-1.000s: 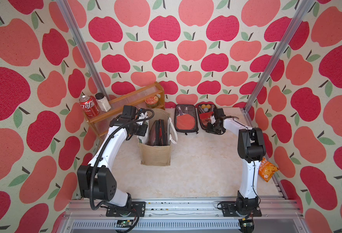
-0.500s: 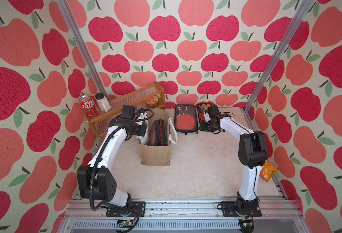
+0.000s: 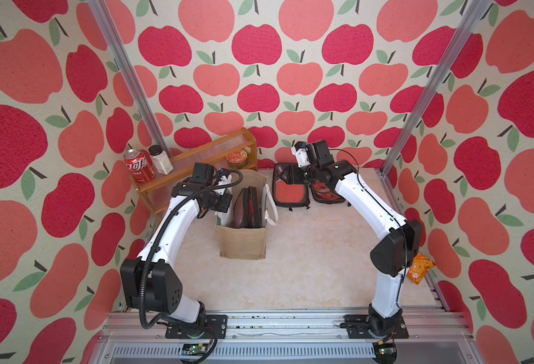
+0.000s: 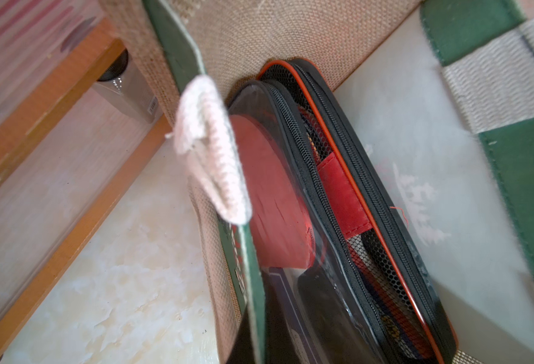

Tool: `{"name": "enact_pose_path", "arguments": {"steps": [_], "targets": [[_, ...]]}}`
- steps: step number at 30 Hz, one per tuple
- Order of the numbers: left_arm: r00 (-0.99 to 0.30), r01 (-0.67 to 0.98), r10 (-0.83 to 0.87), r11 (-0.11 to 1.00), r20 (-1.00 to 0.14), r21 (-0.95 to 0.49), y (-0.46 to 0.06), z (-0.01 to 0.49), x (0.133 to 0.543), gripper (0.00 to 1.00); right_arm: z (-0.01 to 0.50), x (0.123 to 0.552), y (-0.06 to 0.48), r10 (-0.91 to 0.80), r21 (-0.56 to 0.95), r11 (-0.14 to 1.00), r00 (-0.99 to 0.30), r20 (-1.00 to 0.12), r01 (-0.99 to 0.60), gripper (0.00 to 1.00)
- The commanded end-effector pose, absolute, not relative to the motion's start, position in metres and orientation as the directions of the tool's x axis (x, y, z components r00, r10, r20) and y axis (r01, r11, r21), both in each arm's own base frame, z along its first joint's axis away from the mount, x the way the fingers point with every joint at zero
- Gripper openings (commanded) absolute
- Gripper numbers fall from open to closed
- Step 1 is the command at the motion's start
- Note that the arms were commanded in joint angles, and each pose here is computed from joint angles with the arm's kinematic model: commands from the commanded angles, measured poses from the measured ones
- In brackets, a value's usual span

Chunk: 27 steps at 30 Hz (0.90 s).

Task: Remove the ping pong set from the canvas bag
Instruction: Move the ping pong set to the center of the board, then pick up the ping pong set from the canvas bag.

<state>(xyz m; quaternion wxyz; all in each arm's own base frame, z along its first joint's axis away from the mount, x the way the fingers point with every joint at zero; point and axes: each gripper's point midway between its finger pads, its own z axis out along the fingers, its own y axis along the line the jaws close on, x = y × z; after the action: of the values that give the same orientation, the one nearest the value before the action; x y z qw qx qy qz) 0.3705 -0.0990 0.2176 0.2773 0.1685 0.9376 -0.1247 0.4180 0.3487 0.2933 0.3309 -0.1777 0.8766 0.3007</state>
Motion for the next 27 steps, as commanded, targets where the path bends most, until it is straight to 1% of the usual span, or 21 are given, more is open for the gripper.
{"name": "enact_pose_path", "arguments": {"steps": [1,6,13,22,27], "targets": [[-0.758,0.407,0.257,0.904,-0.599,-0.128,-0.103,0.235,0.375,0.0,0.311,0.401,0.381,-0.116,0.496,0.669,-0.737,-0.666,-0.553,0.65],[-0.754,0.397,0.252,0.911,-0.606,-0.115,-0.1,0.239,0.377,0.0,0.323,0.384,0.411,-0.191,0.452,0.636,-0.696,-0.693,-0.625,0.64],[-0.751,0.392,0.238,0.911,-0.615,-0.126,-0.102,0.245,0.379,0.0,0.314,0.363,0.437,-0.258,0.453,0.599,-0.695,-0.672,-0.66,0.62],[-0.749,0.403,0.251,0.907,-0.613,-0.121,-0.109,0.245,0.382,0.0,0.278,0.341,0.466,-0.36,0.428,0.584,-0.693,-0.625,-0.69,0.61],[-0.746,0.415,0.27,0.903,-0.609,-0.108,-0.114,0.242,0.382,0.0,0.251,0.343,0.472,-0.395,0.405,0.622,-0.715,-0.576,-0.67,0.58]]}}
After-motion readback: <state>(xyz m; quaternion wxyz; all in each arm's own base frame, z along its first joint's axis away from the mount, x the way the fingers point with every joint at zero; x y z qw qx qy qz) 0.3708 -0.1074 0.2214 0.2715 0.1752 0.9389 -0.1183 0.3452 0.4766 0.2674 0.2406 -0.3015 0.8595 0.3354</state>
